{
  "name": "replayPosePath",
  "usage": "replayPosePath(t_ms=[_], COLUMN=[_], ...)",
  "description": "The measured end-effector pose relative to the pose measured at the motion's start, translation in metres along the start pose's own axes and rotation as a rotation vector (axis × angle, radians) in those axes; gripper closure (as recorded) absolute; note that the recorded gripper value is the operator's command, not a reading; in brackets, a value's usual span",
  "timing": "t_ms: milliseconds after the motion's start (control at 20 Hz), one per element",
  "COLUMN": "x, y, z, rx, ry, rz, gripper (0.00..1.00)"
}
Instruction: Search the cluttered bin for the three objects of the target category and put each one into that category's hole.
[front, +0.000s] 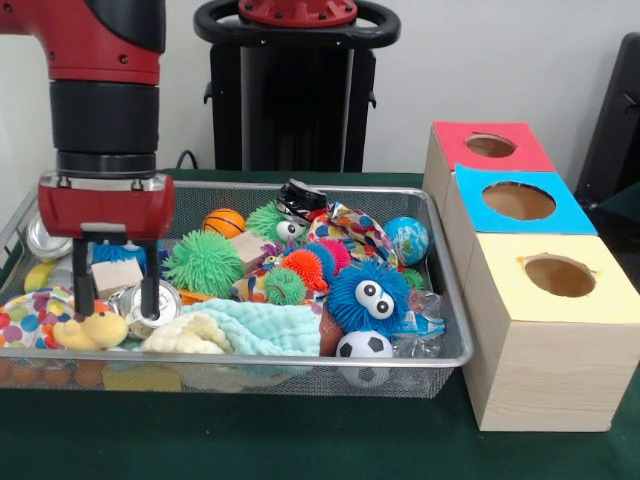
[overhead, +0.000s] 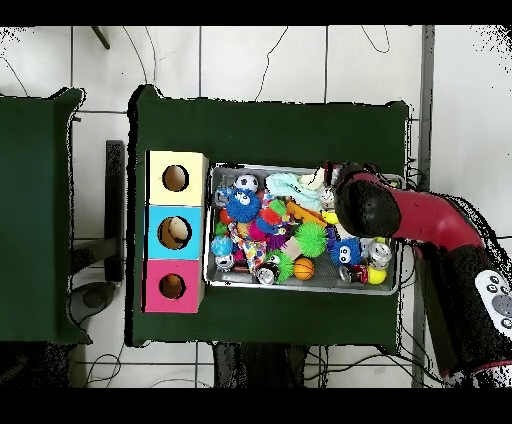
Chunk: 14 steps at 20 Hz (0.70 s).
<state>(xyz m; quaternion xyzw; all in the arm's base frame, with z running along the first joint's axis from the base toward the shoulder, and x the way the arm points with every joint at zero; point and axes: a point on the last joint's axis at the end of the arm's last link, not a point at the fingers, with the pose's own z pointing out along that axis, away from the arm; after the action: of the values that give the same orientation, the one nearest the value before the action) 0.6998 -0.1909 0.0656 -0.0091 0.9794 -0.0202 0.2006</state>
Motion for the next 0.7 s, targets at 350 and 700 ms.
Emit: replayPosePath(t_ms=[350, 700], x=[0.005, 0.012], y=[0.005, 0.015], z=[0.006, 0.012], rx=[-0.009, 0.01], ry=[0.01, 0.024], rz=[-0.002, -0.061], gripper=[0.0, 0.0])
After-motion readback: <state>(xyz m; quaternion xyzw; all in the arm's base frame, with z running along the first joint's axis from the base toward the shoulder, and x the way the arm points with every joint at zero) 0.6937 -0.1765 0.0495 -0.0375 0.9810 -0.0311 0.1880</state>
